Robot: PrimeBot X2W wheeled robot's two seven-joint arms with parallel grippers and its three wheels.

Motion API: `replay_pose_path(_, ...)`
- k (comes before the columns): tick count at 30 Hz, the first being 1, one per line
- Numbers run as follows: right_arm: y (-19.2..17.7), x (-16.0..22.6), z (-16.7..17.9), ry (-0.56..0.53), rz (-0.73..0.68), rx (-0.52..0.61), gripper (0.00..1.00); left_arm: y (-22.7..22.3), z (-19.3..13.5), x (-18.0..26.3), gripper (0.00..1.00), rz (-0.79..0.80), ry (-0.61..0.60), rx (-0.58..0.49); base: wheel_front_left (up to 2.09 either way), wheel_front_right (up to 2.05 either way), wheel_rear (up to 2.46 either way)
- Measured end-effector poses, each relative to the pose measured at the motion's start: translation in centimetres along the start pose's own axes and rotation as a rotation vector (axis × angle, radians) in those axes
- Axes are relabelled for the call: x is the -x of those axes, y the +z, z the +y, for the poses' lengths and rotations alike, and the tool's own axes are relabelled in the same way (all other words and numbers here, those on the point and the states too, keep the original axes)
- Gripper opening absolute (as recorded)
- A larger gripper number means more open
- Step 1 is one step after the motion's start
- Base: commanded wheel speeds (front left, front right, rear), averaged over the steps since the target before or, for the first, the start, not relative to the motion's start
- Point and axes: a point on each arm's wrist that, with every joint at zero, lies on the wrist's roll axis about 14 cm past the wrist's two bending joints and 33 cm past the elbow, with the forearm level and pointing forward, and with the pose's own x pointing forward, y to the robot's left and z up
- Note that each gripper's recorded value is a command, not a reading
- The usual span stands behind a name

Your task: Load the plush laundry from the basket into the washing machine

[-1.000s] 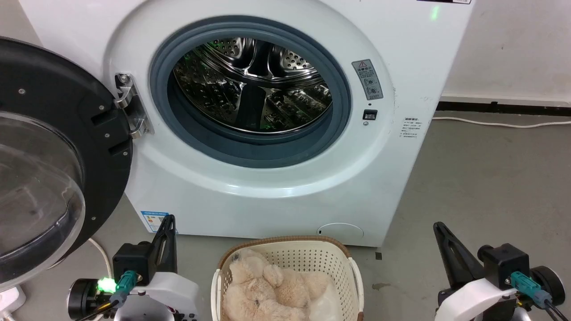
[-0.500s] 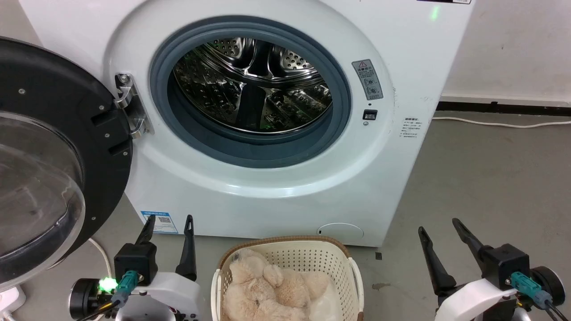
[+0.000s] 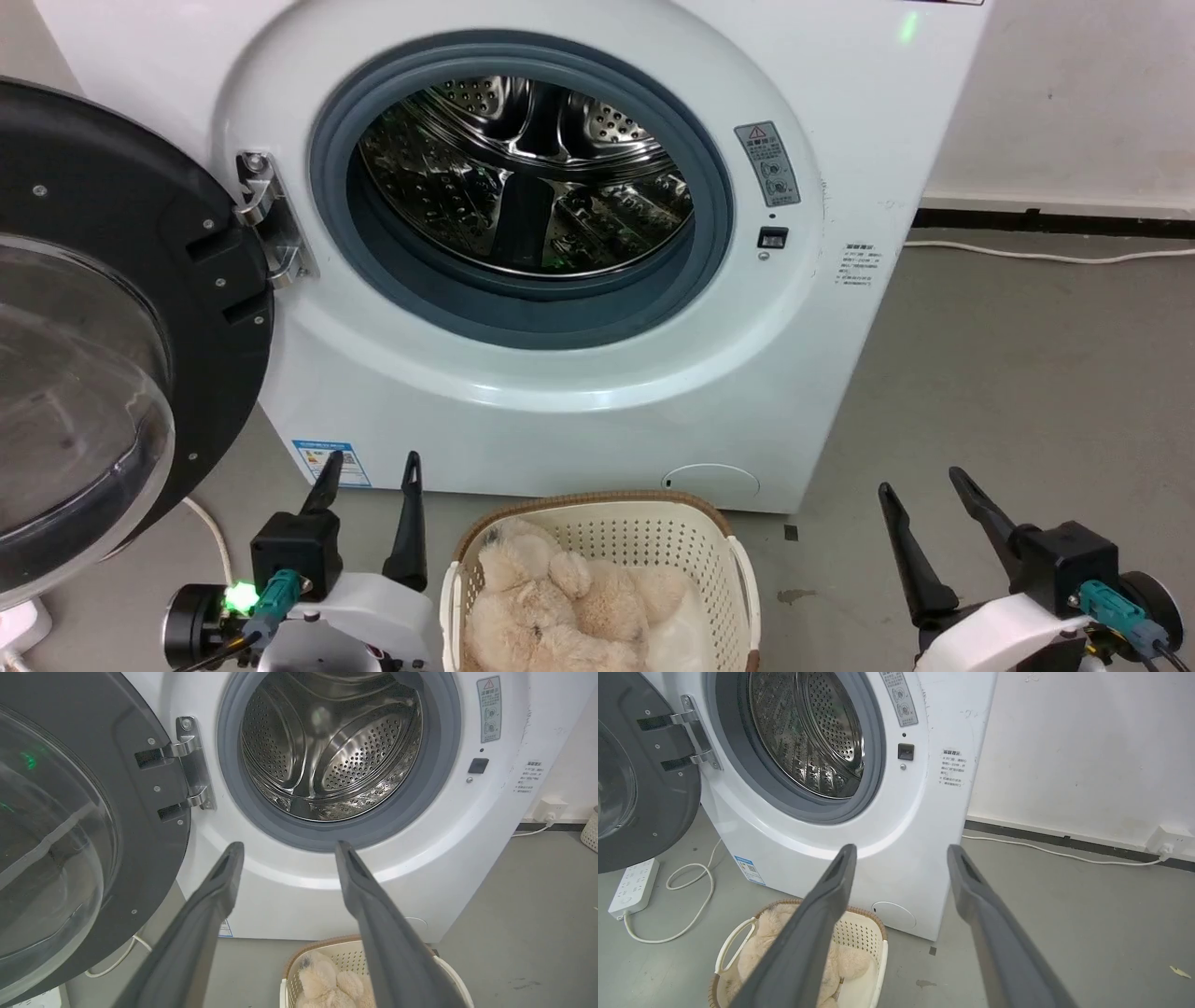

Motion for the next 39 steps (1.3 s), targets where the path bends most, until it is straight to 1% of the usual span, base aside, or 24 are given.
replay_pose_path(5, -0.1, 0.0, -0.2, -0.006, 0.001, -0.012, 1.00, -0.6, -0.5, -0.1, 1.00, 0.020, -0.011, 0.011, 0.00, 0.00, 0.00)
replay_pose_path(7, -0.3, -0.1, -0.5, -0.015, 0.003, -0.025, 1.00, -1.9, -1.0, -0.3, 1.00, 0.068, -0.023, 0.023, 0.00, 0.00, 0.00)
replay_pose_path(20, -1.4, -0.5, -1.3, -0.039, 0.020, -0.054, 1.00, -5.4, -3.5, -2.2, 1.00, 0.202, -0.091, 0.056, 0.00, 0.00, 0.00)
replay_pose_path(27, -1.8, -1.5, -2.0, -0.058, 0.018, -0.082, 1.00, -9.4, -5.7, -3.5, 1.00, 0.347, -0.147, 0.069, 0.00, 0.00, 0.00)
replay_pose_path(30, -2.1, -1.8, -2.2, -0.062, 0.021, -0.089, 1.00, -10.3, -6.1, -3.8, 1.00, 0.380, -0.156, 0.075, 0.00, 0.00, 0.00)
replay_pose_path(31, -2.2, -2.0, -2.3, -0.066, 0.020, -0.096, 1.00, -11.2, -6.5, -4.1, 1.00, 0.414, -0.164, 0.078, 0.00, 0.00, 0.00)
replay_pose_path(35, -2.7, -2.4, -2.5, -0.072, 0.029, -0.103, 1.00, -12.8, -7.0, -4.4, 1.00, 0.473, -0.173, 0.078, 0.00, 0.00, 0.00)
replay_pose_path(36, -2.9, -2.7, -2.7, -0.078, 0.030, -0.110, 1.00, -13.8, -7.3, -4.7, 1.00, 0.513, -0.175, 0.079, 0.00, 0.00, 0.00)
replay_pose_path(39, -3.1, -2.9, -3.0, -0.085, 0.029, -0.114, 1.00, -14.8, -7.6, -5.0, 1.00, 0.551, -0.178, 0.080, 0.00, 0.00, 0.00)
